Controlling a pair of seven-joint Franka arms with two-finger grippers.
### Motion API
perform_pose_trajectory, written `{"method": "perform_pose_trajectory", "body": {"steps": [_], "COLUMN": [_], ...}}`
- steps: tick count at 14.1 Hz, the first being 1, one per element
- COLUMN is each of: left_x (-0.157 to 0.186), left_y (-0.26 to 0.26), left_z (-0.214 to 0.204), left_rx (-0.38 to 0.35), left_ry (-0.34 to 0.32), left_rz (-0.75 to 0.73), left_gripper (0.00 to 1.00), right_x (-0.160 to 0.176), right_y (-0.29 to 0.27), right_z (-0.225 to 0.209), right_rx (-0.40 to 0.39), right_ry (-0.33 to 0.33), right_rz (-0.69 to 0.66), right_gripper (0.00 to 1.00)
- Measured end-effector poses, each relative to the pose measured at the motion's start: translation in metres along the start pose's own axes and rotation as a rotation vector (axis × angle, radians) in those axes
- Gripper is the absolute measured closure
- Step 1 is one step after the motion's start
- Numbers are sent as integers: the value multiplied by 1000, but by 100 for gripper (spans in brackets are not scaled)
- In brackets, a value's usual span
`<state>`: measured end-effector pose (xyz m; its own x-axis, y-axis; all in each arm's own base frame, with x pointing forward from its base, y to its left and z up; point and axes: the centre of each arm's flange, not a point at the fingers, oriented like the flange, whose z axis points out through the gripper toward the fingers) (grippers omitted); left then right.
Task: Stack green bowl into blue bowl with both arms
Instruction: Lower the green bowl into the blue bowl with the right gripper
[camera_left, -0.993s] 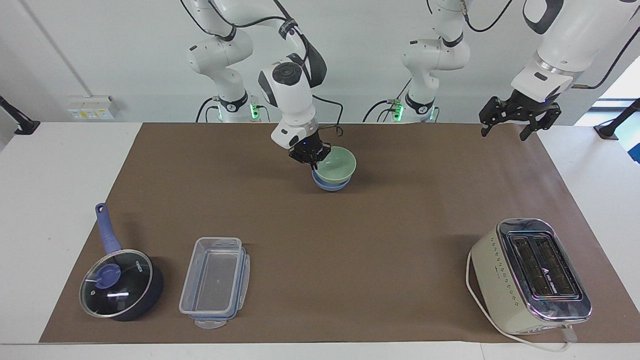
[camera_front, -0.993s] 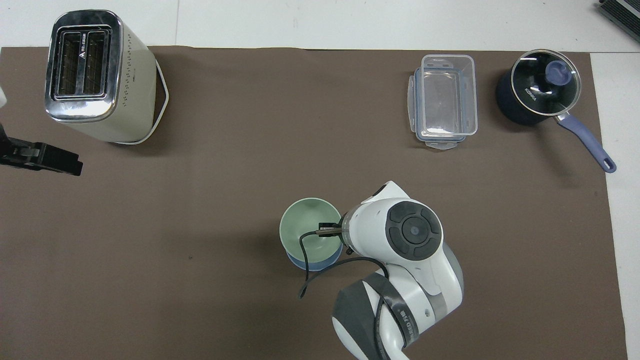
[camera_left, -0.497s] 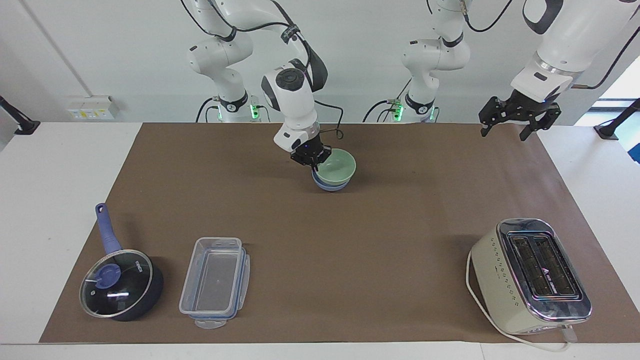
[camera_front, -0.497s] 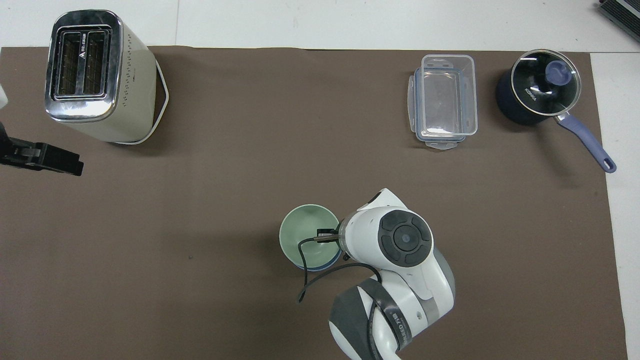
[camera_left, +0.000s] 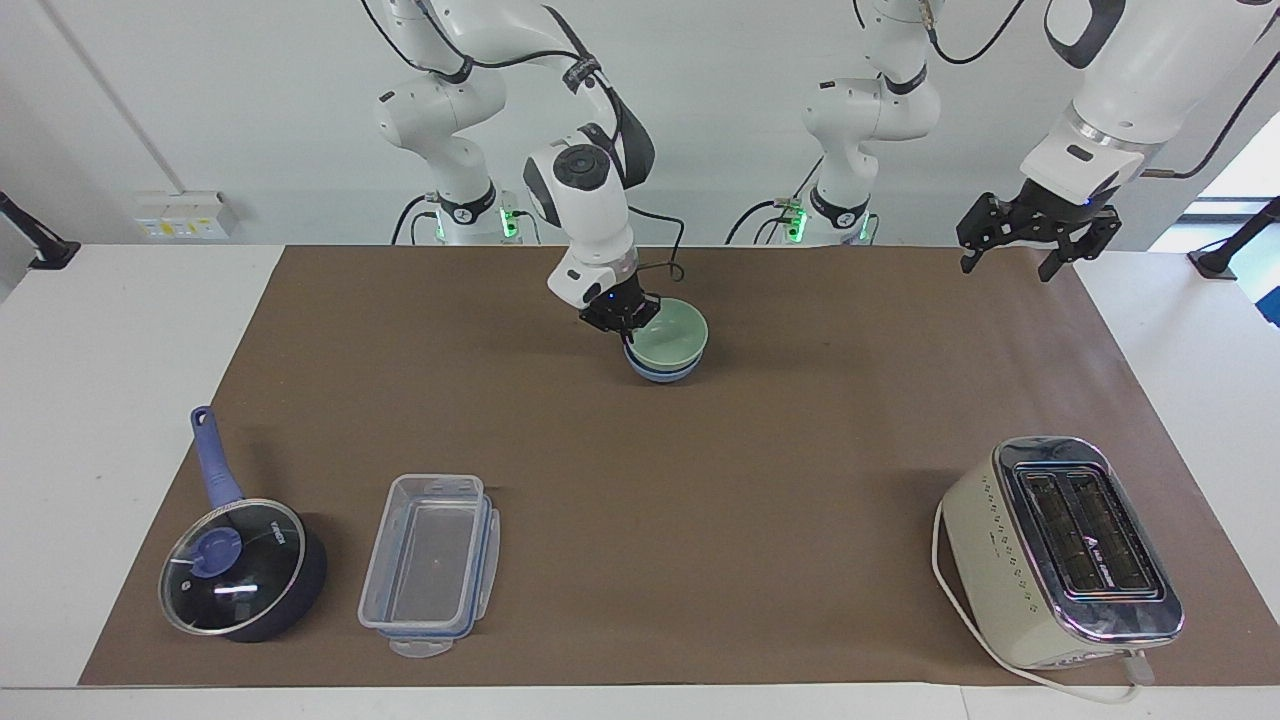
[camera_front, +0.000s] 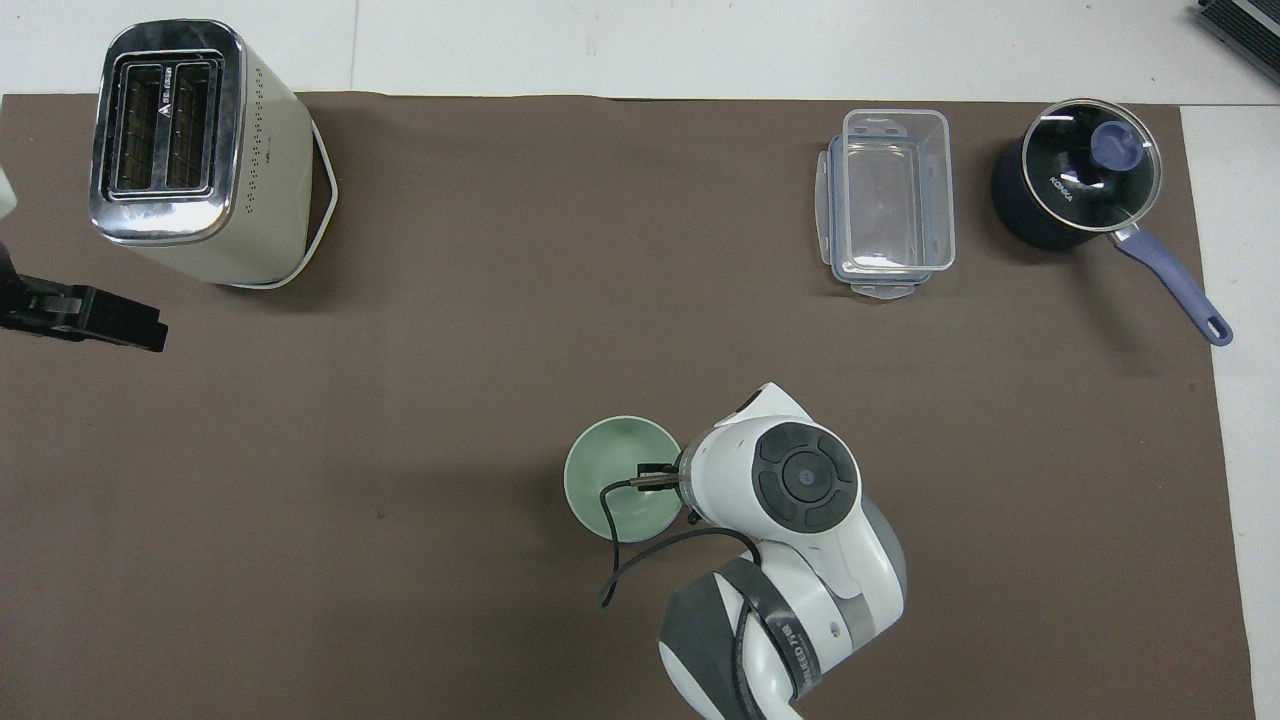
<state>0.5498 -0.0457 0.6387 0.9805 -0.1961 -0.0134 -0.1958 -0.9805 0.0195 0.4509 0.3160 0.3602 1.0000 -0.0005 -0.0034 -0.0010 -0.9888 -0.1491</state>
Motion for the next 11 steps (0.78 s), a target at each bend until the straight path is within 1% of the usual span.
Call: {"method": "perform_pose_trajectory", "body": {"steps": [11], "left_x": [0], "left_y": [0], "left_z": [0], "left_rx": [0], "left_ry": [0], "left_rz": [0], "left_gripper": [0], "right_x": [-2], "right_y": [1], "right_z": [5], "right_rx": [-7], "right_ry": [-10], "right_rz": [-2], "right_gripper": [95]}}
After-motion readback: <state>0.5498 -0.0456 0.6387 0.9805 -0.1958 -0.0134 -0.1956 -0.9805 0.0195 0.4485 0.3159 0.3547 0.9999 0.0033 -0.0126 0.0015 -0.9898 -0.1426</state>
